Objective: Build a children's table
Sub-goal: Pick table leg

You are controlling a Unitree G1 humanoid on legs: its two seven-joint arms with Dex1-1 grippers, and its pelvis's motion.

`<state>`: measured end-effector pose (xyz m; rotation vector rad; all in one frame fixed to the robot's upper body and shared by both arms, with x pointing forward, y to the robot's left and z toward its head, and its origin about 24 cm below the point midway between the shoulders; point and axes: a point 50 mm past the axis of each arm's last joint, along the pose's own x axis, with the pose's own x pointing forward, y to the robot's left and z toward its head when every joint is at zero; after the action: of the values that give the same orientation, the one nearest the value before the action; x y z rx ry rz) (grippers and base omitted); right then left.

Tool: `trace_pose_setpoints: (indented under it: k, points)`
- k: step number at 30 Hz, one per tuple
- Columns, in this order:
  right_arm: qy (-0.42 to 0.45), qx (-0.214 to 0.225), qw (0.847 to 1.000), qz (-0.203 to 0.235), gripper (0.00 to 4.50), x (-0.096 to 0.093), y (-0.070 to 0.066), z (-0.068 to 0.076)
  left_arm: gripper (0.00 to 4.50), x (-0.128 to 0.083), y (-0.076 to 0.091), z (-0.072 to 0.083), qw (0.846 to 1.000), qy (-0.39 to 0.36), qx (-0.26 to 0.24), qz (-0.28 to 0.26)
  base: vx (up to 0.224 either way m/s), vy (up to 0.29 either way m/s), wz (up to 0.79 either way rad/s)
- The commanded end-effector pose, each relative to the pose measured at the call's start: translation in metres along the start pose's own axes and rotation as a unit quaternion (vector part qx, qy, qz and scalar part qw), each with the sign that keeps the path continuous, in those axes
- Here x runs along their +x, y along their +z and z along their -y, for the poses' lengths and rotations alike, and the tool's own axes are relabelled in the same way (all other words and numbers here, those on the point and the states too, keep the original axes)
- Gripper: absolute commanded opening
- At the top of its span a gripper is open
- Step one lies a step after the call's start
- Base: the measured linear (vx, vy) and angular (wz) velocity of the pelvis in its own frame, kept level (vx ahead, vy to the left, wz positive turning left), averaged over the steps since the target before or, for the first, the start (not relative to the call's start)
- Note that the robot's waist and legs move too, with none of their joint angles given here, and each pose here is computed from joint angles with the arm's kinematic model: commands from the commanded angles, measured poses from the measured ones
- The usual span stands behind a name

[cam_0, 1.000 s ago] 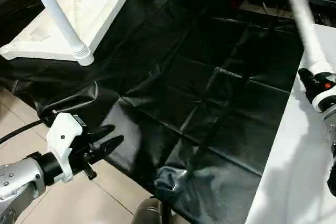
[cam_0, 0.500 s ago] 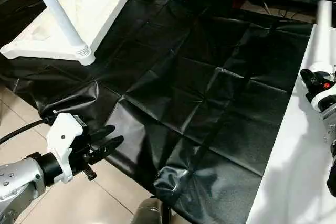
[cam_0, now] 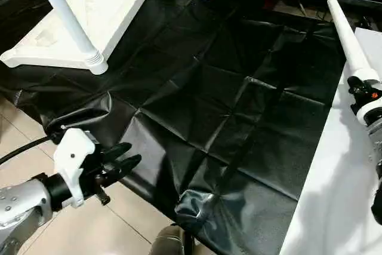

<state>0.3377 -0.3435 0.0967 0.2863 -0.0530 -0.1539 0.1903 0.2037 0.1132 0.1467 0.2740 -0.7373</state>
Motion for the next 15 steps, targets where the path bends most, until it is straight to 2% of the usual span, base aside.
trace_pose_setpoints:
  k: [1,6,9,11,12,14,15]
  points:
    - [-0.004,0.018,1.000,-0.002,0.04,-0.006,-0.012,0.002,1.78,0.004,-0.002,0.000,1.000,0.004,0.000,0.000,0.000,0.000,0.00]
    - [0.002,0.025,0.998,0.055,0.04,-0.014,-0.013,0.005,1.78,0.025,-0.005,0.004,1.000,-0.005,-0.014,0.024,0.000,0.000,0.00]
    - [0.005,0.024,0.997,0.072,0.04,-0.016,-0.012,0.005,1.78,0.031,-0.006,0.004,0.999,-0.007,-0.018,0.029,0.000,0.000,0.00]
    - [0.014,0.028,0.994,0.109,0.04,-0.021,-0.008,0.005,1.78,0.041,-0.007,0.004,0.999,-0.009,-0.025,0.043,0.000,0.000,0.00]
    - [0.014,0.028,0.994,0.109,0.04,-0.021,-0.008,0.005,1.78,0.041,-0.007,0.004,0.999,-0.009,-0.025,0.043,0.000,0.000,0.00]
    - [0.021,0.029,0.992,0.123,0.04,-0.024,-0.007,0.005,1.78,0.047,-0.007,0.005,0.998,-0.010,-0.028,0.050,0.000,0.000,0.00]
    - [0.043,0.024,0.989,0.138,0.04,-0.029,-0.006,-0.001,1.78,0.056,-0.008,0.006,0.998,-0.008,-0.029,0.059,0.000,0.000,0.00]
